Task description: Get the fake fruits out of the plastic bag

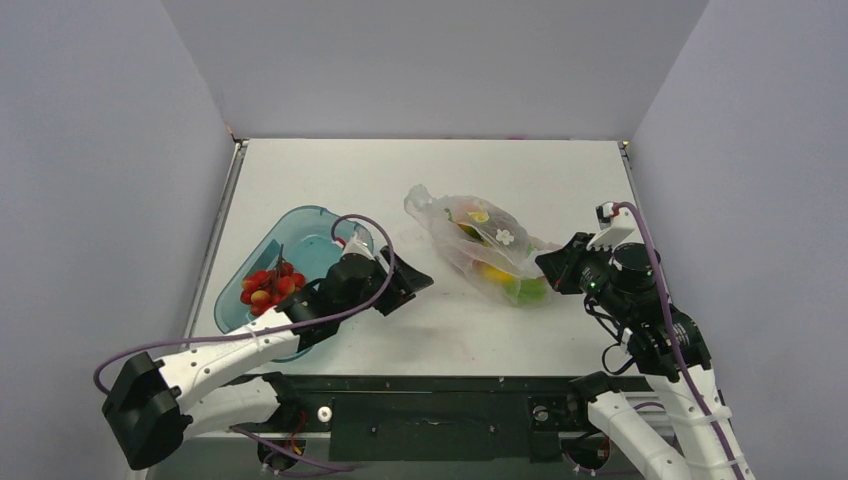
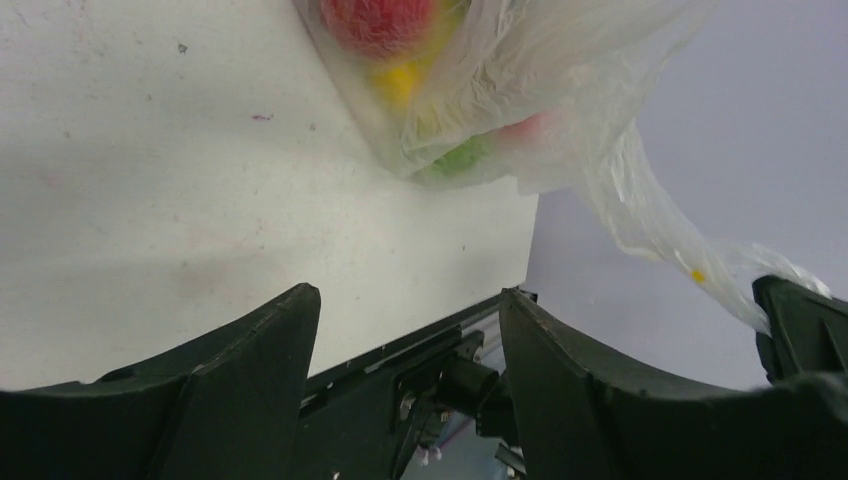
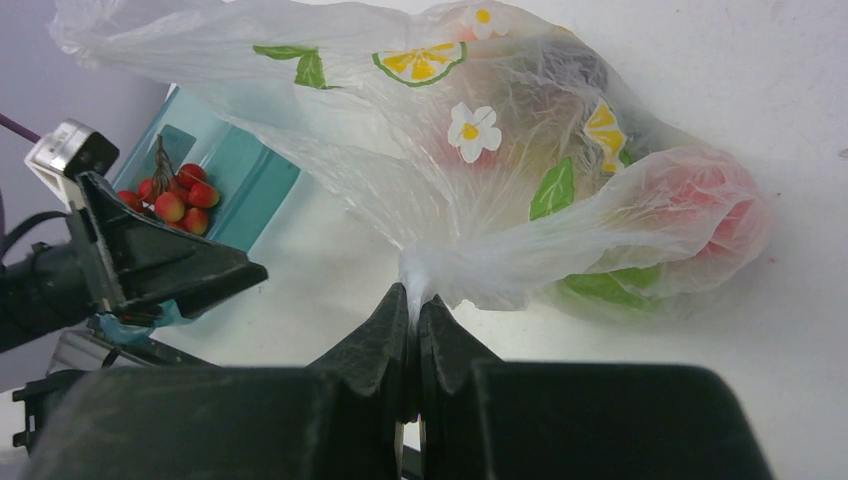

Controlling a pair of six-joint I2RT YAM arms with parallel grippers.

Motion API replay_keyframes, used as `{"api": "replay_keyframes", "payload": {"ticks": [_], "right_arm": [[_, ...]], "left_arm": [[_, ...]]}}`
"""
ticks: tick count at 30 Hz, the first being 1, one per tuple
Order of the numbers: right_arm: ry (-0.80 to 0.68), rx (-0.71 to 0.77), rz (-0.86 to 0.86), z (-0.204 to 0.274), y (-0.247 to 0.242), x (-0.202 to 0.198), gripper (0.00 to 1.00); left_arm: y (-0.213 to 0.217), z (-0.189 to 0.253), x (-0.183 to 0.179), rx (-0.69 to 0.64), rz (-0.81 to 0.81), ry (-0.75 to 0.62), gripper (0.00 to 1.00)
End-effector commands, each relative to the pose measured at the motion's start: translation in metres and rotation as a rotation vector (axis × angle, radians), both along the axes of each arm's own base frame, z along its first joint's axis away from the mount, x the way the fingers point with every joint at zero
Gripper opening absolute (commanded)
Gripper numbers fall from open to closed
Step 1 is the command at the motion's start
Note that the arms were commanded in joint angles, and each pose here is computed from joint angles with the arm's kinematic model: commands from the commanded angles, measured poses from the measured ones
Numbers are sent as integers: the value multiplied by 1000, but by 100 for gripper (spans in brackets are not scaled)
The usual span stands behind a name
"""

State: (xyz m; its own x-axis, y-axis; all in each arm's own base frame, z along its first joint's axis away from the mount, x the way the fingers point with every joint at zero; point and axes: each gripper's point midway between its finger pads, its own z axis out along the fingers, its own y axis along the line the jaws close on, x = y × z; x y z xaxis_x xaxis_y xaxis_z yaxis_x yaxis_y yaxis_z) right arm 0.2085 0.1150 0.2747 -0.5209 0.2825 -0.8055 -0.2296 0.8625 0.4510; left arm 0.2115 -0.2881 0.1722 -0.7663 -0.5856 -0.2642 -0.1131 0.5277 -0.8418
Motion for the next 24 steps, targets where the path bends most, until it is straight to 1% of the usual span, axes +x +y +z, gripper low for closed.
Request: {"api": "replay_keyframes", "payload": {"ticks": [1, 6, 8, 9, 11, 14, 17, 18, 21, 24], "right_arm": [[-45, 68, 18, 13, 9, 1, 0], [-38, 74, 21, 12, 11, 0, 0], [-36, 83, 23, 13, 13, 0, 0], [-35, 85, 27, 12, 14, -1, 0], [-36, 83, 22, 12, 14, -2, 0], [-36, 65, 10, 5, 14, -2, 0], [-26, 57, 20, 0, 19, -4, 0], [-20, 55, 31, -2, 22, -5, 0], [-3, 52, 33, -9, 24, -6, 0], [3, 55, 40, -12, 27, -8, 0]], "left_arm": [[-20, 62, 33, -144, 263, -163, 68], [-46, 87, 39, -254, 300, -247, 72], [-51, 90, 45, -286, 321, -255, 71], [-51, 91, 49, -292, 338, -258, 68], [-55, 92, 56, -292, 369, -257, 67], [-62, 87, 65, -249, 385, -256, 66], [-65, 85, 73, -256, 399, -269, 66], [-70, 90, 74, -279, 383, -274, 66], [-76, 74, 80, -257, 378, -211, 66], [-77, 63, 83, -271, 383, -159, 62]]}}
